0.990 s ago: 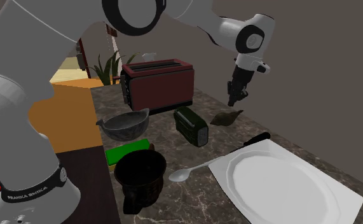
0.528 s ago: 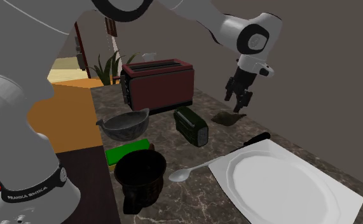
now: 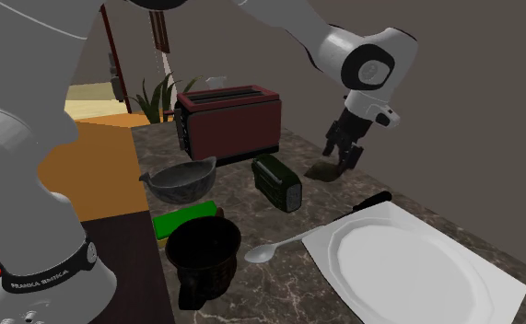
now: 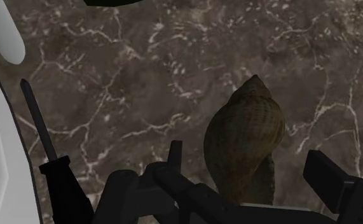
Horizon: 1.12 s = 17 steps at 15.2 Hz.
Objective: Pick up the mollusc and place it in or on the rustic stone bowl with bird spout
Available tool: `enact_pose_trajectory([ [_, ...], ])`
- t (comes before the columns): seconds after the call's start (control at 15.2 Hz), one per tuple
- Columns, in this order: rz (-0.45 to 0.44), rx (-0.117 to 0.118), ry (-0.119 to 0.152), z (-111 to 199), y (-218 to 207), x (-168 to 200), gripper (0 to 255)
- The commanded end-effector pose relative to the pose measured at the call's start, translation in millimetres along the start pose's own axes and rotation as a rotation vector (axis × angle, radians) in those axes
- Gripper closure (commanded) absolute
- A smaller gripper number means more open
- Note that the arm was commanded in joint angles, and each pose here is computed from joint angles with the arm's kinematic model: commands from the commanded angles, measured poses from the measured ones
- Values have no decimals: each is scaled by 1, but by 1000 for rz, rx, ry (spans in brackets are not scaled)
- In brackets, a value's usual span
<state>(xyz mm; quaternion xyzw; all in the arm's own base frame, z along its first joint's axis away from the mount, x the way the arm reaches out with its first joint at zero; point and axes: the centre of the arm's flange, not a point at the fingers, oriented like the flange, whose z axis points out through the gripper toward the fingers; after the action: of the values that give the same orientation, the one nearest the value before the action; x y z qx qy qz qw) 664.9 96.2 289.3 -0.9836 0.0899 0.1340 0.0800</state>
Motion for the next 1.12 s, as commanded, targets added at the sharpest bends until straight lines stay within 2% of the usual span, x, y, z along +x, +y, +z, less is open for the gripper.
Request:
enact_pose_trajectory([
  [0.0, 1, 0, 0, 10, 1, 1, 0],
  [0.13, 1, 0, 0, 19, 1, 1, 0],
  [0.66, 1, 0, 0, 18, 1, 1, 0],
  [0.73, 1, 0, 0, 18, 1, 1, 255],
  [1.06, 1, 0, 0, 19, 1, 1, 255],
])
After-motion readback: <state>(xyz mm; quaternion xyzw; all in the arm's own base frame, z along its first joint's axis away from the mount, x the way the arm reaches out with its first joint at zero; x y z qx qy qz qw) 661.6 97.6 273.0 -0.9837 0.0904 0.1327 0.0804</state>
